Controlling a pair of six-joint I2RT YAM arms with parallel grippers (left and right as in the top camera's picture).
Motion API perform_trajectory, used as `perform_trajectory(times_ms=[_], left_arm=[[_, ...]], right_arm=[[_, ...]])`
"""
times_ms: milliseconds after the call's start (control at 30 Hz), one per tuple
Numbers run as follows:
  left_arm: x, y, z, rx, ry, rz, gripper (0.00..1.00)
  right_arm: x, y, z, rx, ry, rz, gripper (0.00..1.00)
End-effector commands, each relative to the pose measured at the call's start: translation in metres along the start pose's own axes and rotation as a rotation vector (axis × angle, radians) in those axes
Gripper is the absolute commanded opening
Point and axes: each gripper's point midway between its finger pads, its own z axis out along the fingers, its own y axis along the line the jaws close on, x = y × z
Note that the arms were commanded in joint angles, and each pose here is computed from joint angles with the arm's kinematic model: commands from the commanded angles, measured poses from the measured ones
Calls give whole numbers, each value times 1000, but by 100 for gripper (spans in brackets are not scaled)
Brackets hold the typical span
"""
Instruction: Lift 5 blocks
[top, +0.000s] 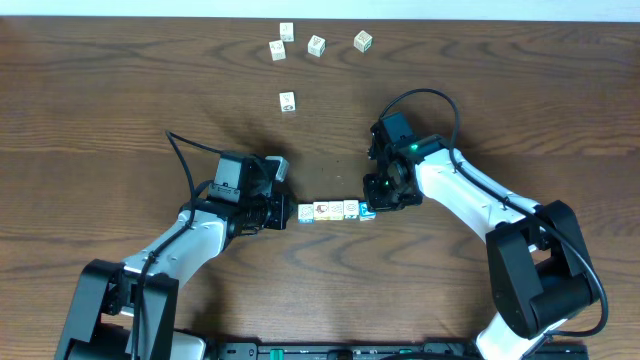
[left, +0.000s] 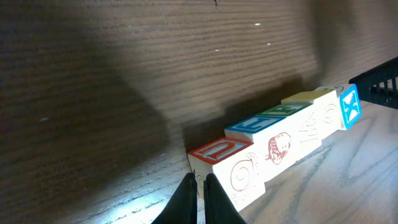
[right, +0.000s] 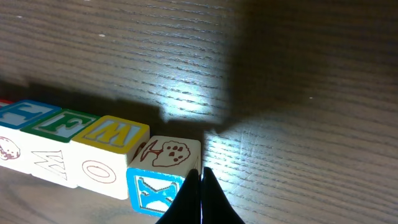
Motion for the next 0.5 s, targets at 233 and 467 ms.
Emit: perform_trajectory(times_ms=[233, 467], left_arm=[[3, 0, 0, 6, 8, -8, 7], [3, 0, 0, 6, 8, -8, 7]], right_arm=[[8, -17, -3, 116, 20, 41, 1], [15, -4, -2, 61, 54, 35, 1]])
